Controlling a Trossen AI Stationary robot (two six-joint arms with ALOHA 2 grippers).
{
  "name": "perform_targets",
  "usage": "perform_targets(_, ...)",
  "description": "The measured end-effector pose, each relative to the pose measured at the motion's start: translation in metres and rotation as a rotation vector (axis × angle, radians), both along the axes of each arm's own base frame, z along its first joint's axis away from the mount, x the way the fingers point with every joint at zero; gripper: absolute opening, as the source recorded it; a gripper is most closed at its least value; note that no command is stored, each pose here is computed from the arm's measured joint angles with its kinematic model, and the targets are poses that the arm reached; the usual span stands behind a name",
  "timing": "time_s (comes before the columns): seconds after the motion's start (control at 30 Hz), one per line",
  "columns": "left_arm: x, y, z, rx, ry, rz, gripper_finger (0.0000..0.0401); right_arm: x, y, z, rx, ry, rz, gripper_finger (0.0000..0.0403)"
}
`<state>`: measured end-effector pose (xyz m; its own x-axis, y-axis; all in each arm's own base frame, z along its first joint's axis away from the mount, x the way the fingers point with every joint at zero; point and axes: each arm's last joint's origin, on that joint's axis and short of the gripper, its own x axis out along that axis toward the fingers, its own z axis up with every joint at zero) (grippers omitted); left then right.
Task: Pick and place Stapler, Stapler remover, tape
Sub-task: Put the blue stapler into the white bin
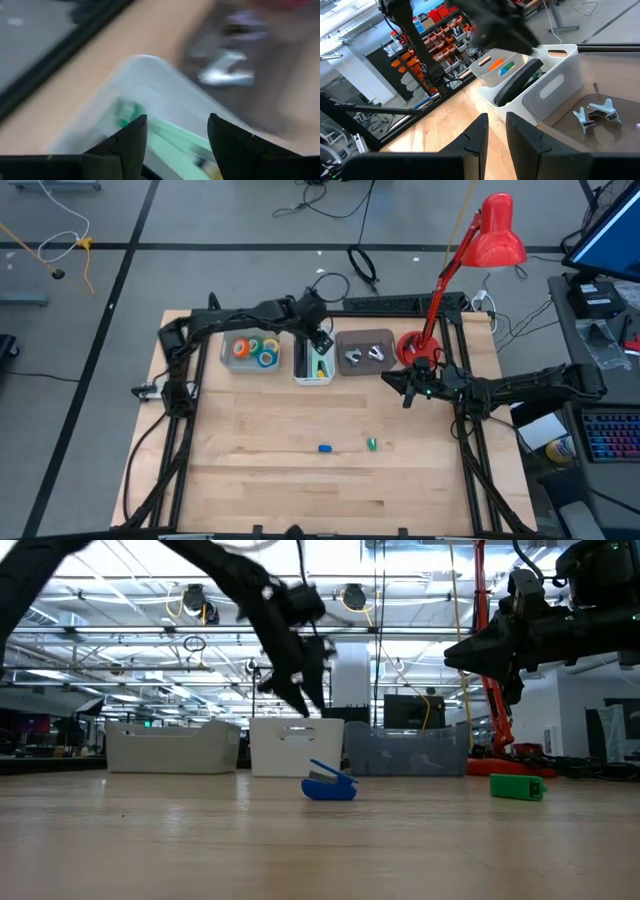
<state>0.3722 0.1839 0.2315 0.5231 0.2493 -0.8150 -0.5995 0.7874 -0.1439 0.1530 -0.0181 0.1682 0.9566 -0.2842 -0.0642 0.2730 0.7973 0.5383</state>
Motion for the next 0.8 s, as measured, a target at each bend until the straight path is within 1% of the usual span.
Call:
perform_targets(0.03,-0.003,-0.008,0.010,-0.035,-0.024,-0.029,0.0209,0.000,0.000,0.000,0.000,0.000,0.000,0.0059)
perform_targets(0.1,-0.007,-0.030,0.030,-0.078,-0.050,-0.146,0.0209,0.000,0.000,0.000,0.000,0.000,0.000,0.0059)
perform_targets(0.2,-0.010,-0.072,0.047,-0.053,-0.013,-0.360,0.0209,0.000,0.000,0.000,-0.019,0.006,0.002,0.0059)
perform_targets(0.3,-0.007,-0.112,0.052,0.030,0.033,-0.550,0.0209,0.000,0.000,0.000,-0.023,0.004,0.002,0.0059)
perform_targets(0.4,-0.002,-0.152,0.052,0.172,0.082,-0.752,0.0209,0.000,0.000,0.000,-0.023,0.004,0.002,0.0059)
perform_targets(0.47,0.000,-0.177,0.050,0.257,0.115,-0.849,0.0209,0.000,0.000,0.000,-0.022,0.005,0.002,0.0059)
perform_targets(0.57,0.003,-0.208,0.047,0.363,0.136,-0.945,0.0209,0.000,0.000,0.000,-0.022,0.005,0.002,0.0059)
perform_targets(0.63,0.003,-0.223,0.046,0.393,0.135,-0.982,0.0209,0.000,0.000,0.000,-0.022,0.007,0.003,0.0059)
perform_targets(0.7,0.006,-0.237,0.045,0.393,0.098,-0.989,0.0209,0.000,0.000,0.000,-0.022,0.007,0.003,0.0059)
perform_targets(0.8,0.009,-0.254,0.038,0.345,0.076,-0.962,0.0209,0.000,0.000,0.000,-0.022,0.007,0.003,0.0059)
